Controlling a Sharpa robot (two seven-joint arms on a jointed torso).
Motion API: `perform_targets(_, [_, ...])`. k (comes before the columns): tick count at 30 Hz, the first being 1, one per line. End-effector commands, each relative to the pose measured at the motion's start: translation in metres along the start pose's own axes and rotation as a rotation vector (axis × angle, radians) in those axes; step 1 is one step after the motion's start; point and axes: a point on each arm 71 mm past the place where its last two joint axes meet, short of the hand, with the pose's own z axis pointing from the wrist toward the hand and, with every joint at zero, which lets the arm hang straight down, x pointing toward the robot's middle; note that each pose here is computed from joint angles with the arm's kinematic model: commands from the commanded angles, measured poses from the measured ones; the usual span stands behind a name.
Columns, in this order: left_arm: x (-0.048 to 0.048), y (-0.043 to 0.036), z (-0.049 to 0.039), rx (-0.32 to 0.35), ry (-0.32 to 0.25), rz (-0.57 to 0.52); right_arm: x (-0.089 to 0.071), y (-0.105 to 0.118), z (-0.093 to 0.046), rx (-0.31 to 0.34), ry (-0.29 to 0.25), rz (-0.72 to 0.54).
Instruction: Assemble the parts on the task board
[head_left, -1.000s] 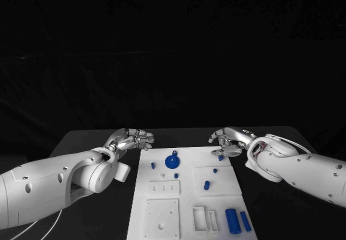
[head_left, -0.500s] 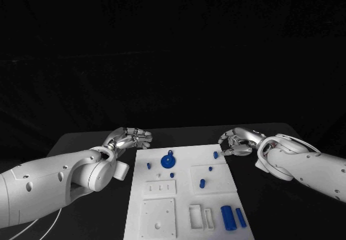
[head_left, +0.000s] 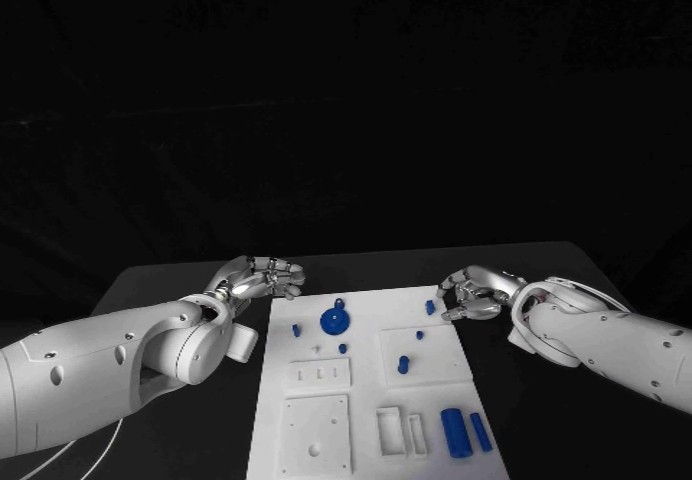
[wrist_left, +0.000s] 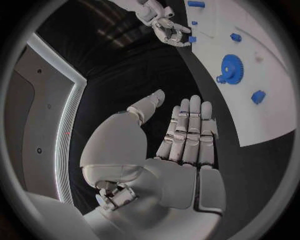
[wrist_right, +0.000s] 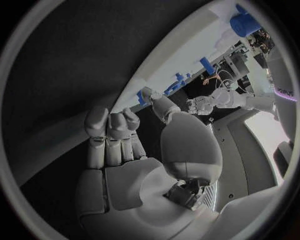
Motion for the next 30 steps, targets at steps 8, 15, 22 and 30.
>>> perform_targets(8, [0.0042,-0.0016,0.0001,0.012,0.02,-0.013,0.011,0.007,0.005,-0.028,0.031,0.025])
perform_targets(15, [0.0044,-0.0016,0.0,0.011,0.02,-0.013,0.017,0.011,0.008,-0.036,0.044,0.033])
perform_targets(22, [0.0042,-0.0015,0.0,0.011,0.02,-0.013,0.019,0.013,0.009,-0.039,0.05,0.035])
perform_targets(30, [0.0049,-0.0015,0.0003,0.01,0.022,-0.014,0.02,0.014,0.01,-0.039,0.049,0.034])
